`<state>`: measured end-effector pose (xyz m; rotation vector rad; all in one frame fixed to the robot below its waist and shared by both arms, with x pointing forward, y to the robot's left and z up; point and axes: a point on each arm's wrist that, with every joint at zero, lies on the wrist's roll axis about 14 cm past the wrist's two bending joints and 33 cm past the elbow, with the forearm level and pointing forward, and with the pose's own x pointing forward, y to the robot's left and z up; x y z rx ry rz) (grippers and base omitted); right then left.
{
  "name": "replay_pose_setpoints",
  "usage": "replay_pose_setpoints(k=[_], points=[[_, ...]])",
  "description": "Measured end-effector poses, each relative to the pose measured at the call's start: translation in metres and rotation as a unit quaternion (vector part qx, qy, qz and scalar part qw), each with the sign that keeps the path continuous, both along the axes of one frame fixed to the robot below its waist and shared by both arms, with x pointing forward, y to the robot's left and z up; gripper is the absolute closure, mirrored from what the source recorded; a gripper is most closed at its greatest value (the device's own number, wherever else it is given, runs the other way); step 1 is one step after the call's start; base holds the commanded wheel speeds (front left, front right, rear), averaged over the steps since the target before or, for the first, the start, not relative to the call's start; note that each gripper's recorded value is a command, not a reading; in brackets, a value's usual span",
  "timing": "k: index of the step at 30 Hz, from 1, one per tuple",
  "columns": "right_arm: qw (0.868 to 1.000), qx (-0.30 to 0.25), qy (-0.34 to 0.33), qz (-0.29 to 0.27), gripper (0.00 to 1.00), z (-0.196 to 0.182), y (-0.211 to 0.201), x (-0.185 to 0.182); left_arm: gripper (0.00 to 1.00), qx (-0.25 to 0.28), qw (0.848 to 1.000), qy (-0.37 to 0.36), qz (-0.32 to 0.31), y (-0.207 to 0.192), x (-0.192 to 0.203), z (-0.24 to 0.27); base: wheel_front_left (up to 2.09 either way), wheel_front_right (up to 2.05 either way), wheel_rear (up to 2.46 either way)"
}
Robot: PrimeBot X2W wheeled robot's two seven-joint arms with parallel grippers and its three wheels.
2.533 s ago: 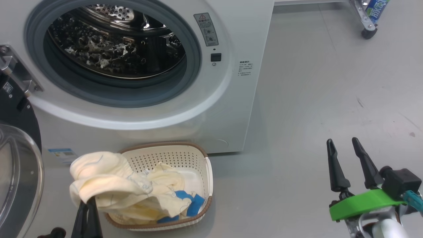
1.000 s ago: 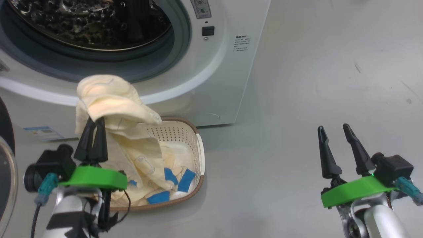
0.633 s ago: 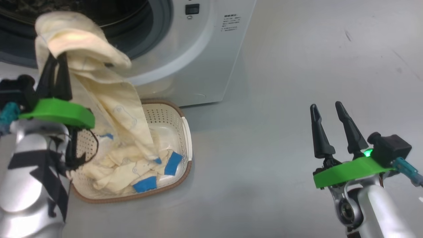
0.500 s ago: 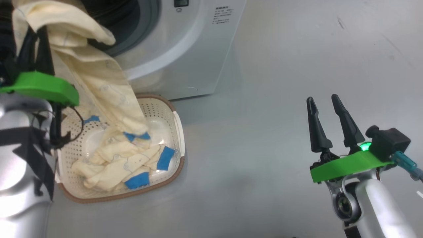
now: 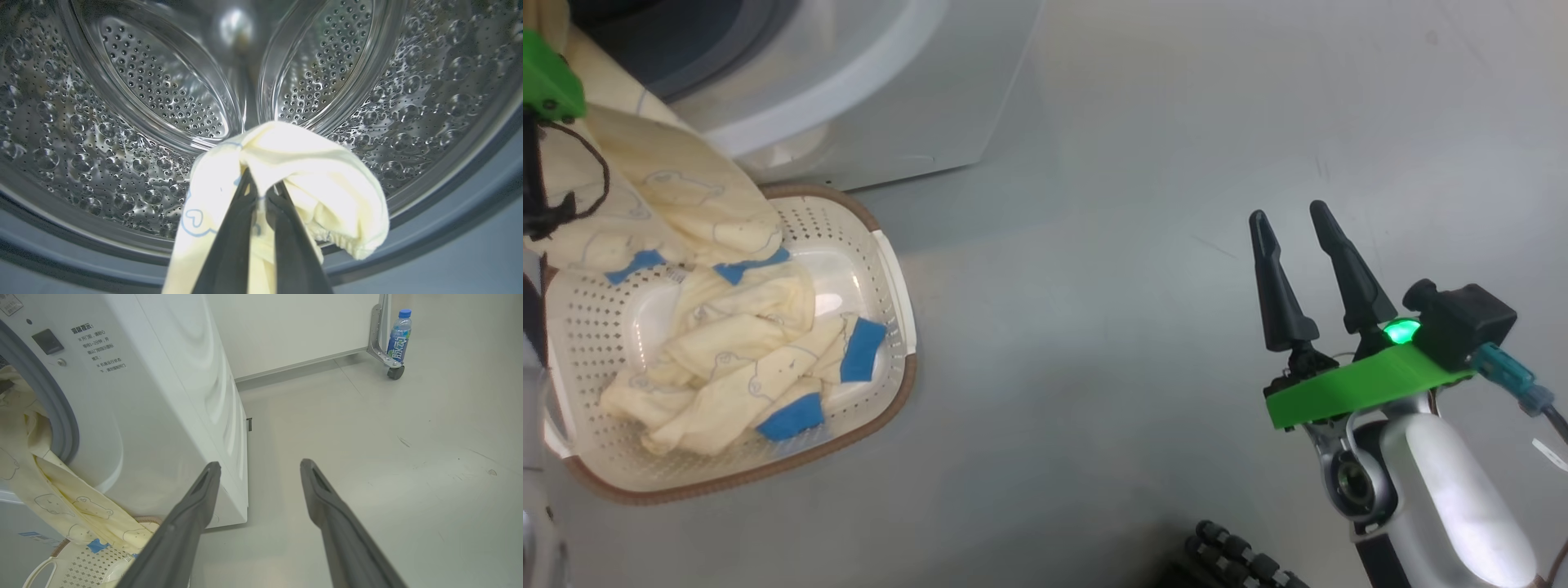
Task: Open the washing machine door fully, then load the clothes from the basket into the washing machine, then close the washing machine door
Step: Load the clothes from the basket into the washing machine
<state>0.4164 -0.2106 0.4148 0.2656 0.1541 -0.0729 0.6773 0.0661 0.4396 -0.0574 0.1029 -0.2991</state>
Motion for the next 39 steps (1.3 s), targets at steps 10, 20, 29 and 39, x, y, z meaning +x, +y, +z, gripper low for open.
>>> replay_pose_setpoints(k=[10, 20, 29, 39], points=[[1.0, -0.008, 0.027, 0.006, 0.0, -0.022, 0.0, 0.007, 1.0, -0.006, 1.0, 0.014, 0.016, 0.0, 0.037, -0.027, 0.0, 0.0, 0.0], [0.999, -0.02, 0.043, 0.02, 0.0, -0.036, 0.005, 0.012, 1.0, -0.011, 0.999, 0.018, 0.036, 0.009, 0.052, -0.039, 0.0, 0.0, 0.0], [0.998, -0.024, 0.051, 0.026, 0.0, -0.044, 0.007, 0.013, 1.0, -0.028, 0.998, 0.0, 0.048, 0.014, 0.067, -0.031, 0.0, 0.0, 0.0], [0.998, -0.025, 0.059, 0.028, 0.0, -0.048, 0.008, 0.01, 1.0, -0.021, 0.999, -0.038, 0.029, 0.0, 0.082, -0.01, 0.0, 0.0, 0.0]])
